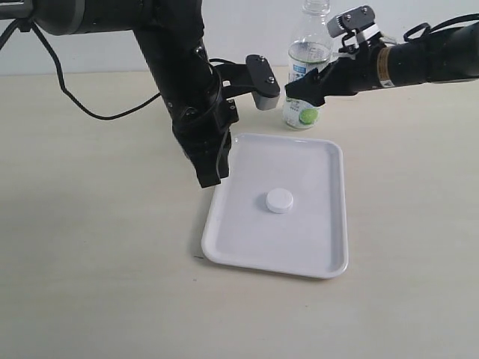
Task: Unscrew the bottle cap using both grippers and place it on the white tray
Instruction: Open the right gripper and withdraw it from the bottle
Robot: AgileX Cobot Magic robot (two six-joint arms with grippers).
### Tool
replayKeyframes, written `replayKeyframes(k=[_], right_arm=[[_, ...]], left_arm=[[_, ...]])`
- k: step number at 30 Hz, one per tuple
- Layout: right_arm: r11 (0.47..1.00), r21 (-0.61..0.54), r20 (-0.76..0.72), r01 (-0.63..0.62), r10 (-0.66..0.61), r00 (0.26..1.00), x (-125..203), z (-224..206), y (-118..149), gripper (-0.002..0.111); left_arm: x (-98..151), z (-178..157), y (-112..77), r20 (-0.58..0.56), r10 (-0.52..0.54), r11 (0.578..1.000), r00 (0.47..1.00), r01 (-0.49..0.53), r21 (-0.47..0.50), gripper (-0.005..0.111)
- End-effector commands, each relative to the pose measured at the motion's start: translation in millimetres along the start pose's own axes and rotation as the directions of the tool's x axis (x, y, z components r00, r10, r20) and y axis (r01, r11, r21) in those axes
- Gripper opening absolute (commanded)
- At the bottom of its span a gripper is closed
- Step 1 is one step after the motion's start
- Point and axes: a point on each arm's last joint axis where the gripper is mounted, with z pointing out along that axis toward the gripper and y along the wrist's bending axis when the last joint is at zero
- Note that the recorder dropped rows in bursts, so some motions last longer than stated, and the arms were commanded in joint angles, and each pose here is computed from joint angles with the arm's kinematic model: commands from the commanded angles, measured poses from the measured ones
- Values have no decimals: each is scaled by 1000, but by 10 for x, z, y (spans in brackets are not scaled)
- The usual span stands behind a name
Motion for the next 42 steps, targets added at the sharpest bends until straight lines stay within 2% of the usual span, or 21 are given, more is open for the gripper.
replayKeyframes(k=[1,9,17,22,24,29,32,34,38,40,42], right_arm=[[995,-85,42,-49,52,998,-19,-210,-108,91],[987,-137,-37,-88,84,996,68,-302,-134,91],[984,-154,3,-91,93,996,-128,-472,-101,91],[948,-310,49,-71,90,995,-140,-673,-91,91],[943,-322,55,-86,109,993,-124,-735,-133,91],[926,-339,59,-168,200,978,-58,-951,-297,91],[921,-305,59,-242,271,961,5,-1097,-448,91],[896,-289,43,-336,363,931,44,-1200,-503,91],[848,-272,10,-455,475,880,207,-1350,-467,91],[827,-268,-7,-495,512,859,298,-1412,-394,91],[810,-266,-21,-522,537,843,363,-1459,-319,91]], left_arm=[[18,-62,-12,1,-13,1000,1000,13,1,0],[17,-62,-11,3,-13,1000,1000,13,0,0],[17,-62,-11,3,-36,999,999,36,0,0],[18,-62,-12,1,-34,999,999,34,1,0],[15,-62,-9,5,-34,999,999,34,-2,0],[8,-62,0,13,-36,999,999,36,-12,0],[3,-114,-9,24,-57,998,998,58,-21,0],[-6,-198,-28,45,-83,996,996,84,-30,0],[-16,-465,-126,150,-148,989,978,151,-8,0],[35,-577,-191,213,-190,982,958,190,20,0],[133,-702,-271,278,-220,974,935,227,7,0]])
